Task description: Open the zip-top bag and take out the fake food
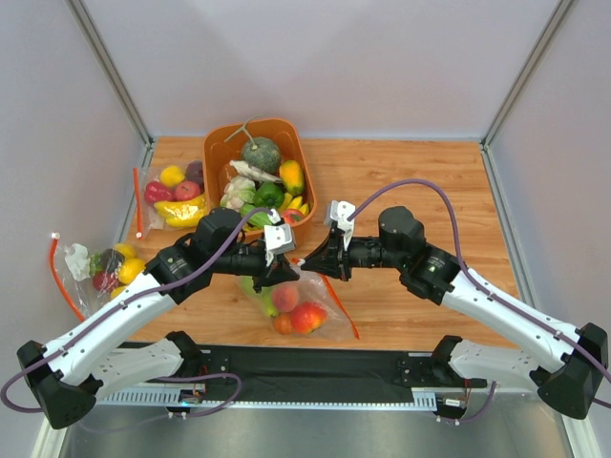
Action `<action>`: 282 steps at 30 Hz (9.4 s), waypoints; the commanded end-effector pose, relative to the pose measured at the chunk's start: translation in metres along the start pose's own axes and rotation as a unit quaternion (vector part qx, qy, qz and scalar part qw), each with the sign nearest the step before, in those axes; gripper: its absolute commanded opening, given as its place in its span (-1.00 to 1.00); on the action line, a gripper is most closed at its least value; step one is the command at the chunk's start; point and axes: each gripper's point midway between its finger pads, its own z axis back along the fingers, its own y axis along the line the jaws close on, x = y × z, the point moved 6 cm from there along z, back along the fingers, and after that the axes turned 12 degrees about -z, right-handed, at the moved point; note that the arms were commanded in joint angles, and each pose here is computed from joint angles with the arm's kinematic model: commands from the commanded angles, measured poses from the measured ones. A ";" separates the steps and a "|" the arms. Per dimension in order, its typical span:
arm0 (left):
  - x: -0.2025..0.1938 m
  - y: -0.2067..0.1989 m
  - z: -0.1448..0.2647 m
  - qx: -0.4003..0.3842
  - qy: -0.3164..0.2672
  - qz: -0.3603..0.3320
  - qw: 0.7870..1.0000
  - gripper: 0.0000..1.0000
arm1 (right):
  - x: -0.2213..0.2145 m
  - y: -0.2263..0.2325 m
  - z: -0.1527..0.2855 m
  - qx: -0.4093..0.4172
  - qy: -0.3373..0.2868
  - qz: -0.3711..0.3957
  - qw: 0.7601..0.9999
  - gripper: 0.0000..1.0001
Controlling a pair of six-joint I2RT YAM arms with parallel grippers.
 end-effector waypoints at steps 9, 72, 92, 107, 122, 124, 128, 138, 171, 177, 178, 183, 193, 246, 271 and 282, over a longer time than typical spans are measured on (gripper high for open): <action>0.024 -0.001 -0.002 -0.022 -0.059 -0.014 0.998 -0.31 | -0.003 0.001 0.002 0.001 0.003 -0.005 1.000 -0.99; 0.011 0.048 0.030 0.219 -0.014 0.006 0.976 -1.00 | -0.028 -0.011 0.019 -0.070 0.048 -0.002 0.996 -0.99; -0.004 0.079 0.056 0.342 0.013 0.064 0.937 -1.00 | -0.033 -0.023 0.033 -0.151 0.035 -0.010 0.988 -0.99; -0.014 0.093 0.076 0.414 0.014 0.120 0.902 -1.00 | -0.036 -0.030 0.052 -0.236 0.041 -0.044 0.970 -0.99; -0.021 0.101 0.098 0.475 0.009 0.146 0.868 -1.00 | -0.041 -0.038 0.069 -0.297 0.043 -0.074 0.951 -0.99; -0.021 0.101 0.098 0.474 0.006 0.147 0.868 -1.00 | -0.040 -0.038 0.071 -0.300 0.041 -0.076 0.950 -0.99; -0.019 0.100 0.095 0.459 0.000 0.141 0.877 -1.00 | -0.039 -0.037 0.071 -0.299 0.038 -0.076 0.951 -0.99; -0.001 0.083 0.062 0.287 -0.045 0.079 0.954 -1.00 | -0.025 -0.023 0.071 -0.247 0.012 -0.056 0.967 0.01; 0.005 0.054 0.025 0.122 -0.056 0.049 0.990 -1.00 | -0.036 -0.069 0.033 -0.295 0.019 -0.035 0.955 0.40; 0.007 0.048 0.022 0.097 -0.064 0.043 0.992 -1.00 | -0.049 -0.074 0.020 -0.276 0.047 -0.042 0.959 0.42; 0.007 0.048 0.021 0.096 -0.063 0.044 0.992 -1.00 | -0.052 -0.074 0.017 -0.270 0.051 -0.046 0.960 0.42; 0.005 0.048 0.019 0.093 -0.057 0.048 0.993 -1.00 | -0.051 -0.067 0.006 -0.228 0.033 -0.063 0.971 0.42; 0.005 0.048 0.017 0.090 -0.055 0.048 0.993 -1.00 | -0.051 -0.056 -0.020 -0.159 0.020 -0.079 0.984 0.39; 0.026 0.048 0.000 0.256 -0.053 0.205 0.943 0.04 | -0.005 -0.089 0.020 -0.420 -0.090 -0.139 0.892 -0.99; 0.020 0.044 -0.082 0.214 -0.121 0.336 0.909 0.27 | -0.019 -0.078 0.015 -0.386 -0.083 -0.150 0.907 -0.99; 0.016 0.053 -0.079 0.274 -0.135 0.358 0.882 0.34 | -0.032 -0.077 0.012 -0.376 -0.076 -0.157 0.910 -0.99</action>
